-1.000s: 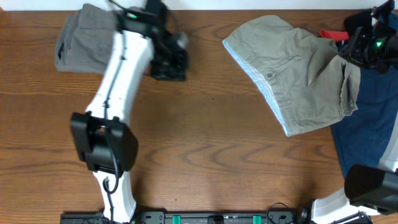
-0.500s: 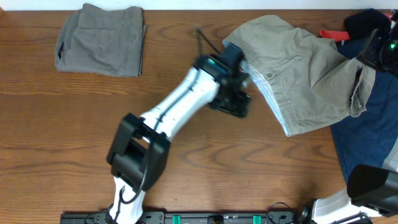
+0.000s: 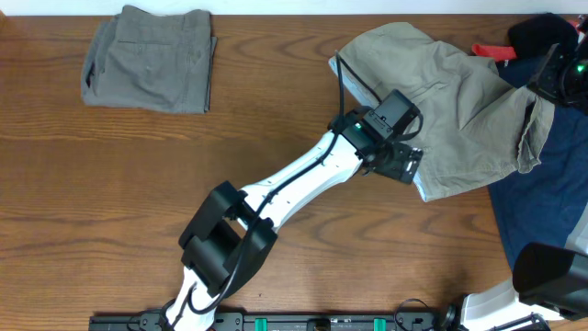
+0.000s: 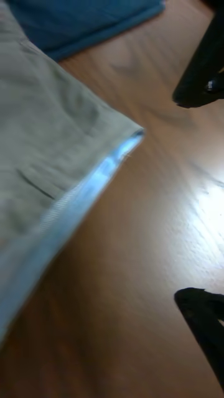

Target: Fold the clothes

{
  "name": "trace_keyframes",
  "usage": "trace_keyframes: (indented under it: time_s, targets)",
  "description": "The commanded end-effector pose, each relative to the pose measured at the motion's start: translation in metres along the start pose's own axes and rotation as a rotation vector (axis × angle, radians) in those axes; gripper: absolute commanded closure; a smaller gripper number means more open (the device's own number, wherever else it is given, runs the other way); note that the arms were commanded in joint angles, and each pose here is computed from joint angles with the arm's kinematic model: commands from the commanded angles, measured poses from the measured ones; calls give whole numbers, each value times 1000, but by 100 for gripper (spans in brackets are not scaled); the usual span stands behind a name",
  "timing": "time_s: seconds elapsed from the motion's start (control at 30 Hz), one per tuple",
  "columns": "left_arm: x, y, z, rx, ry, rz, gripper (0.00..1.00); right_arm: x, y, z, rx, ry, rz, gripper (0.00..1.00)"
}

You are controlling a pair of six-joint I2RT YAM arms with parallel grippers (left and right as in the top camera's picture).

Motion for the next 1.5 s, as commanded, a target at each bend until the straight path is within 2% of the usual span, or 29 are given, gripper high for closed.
trace_keyframes:
  time_s: [0.0,0.1,0.3,0.37,0.5,0.67,0.77,1.17,1.27,1.33,1.4,1.47]
  targets:
    - [-17,6,-2,40,-19,-22,7,11,-1,3,-16,-26,-3,98]
    - [-26,6,-5,60,-47,-13,7,11,-1,2,-15,-28,-4,98]
    - [-54,-2,4,88,-14,20,7,11,0,1,-14,-34,-8,98]
    - [-66,-9,5,73,-23,33,7,11,0,1,-13,-35,-8,98]
    - [-82,-29,7,27,-56,66,13,11,0,1,-13,-34,-7,99]
    - [-86,-46,12,2,-65,53,13,11,0,1,-10,-33,-7,98]
    - [-91,-48,17,31,-54,7,13,11,0,1,-10,-34,-7,99]
    - [-126,-31,32,78,-3,-18,13,11,-1,3,-13,-24,-2,99]
    - [-126,-28,33,62,2,-23,29,11,-1,3,-13,-24,-2,99]
    - [-126,-28,33,29,8,-28,49,11,-1,3,-14,-21,0,99]
    - [-126,-27,34,18,7,-49,60,11,-2,4,-16,-13,3,99]
    - [-126,-25,35,14,2,-85,77,11,-2,6,-18,-5,7,99]
Point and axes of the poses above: each gripper's point midway between its finger pads, its own x axis back along the fingers, its own y axis along the line the jaws close on, z = x × y, the point moved 10 cm from there along x, back along the fingers, and after that the axes turned 13 degrees about -x, right-handed, at the moved point
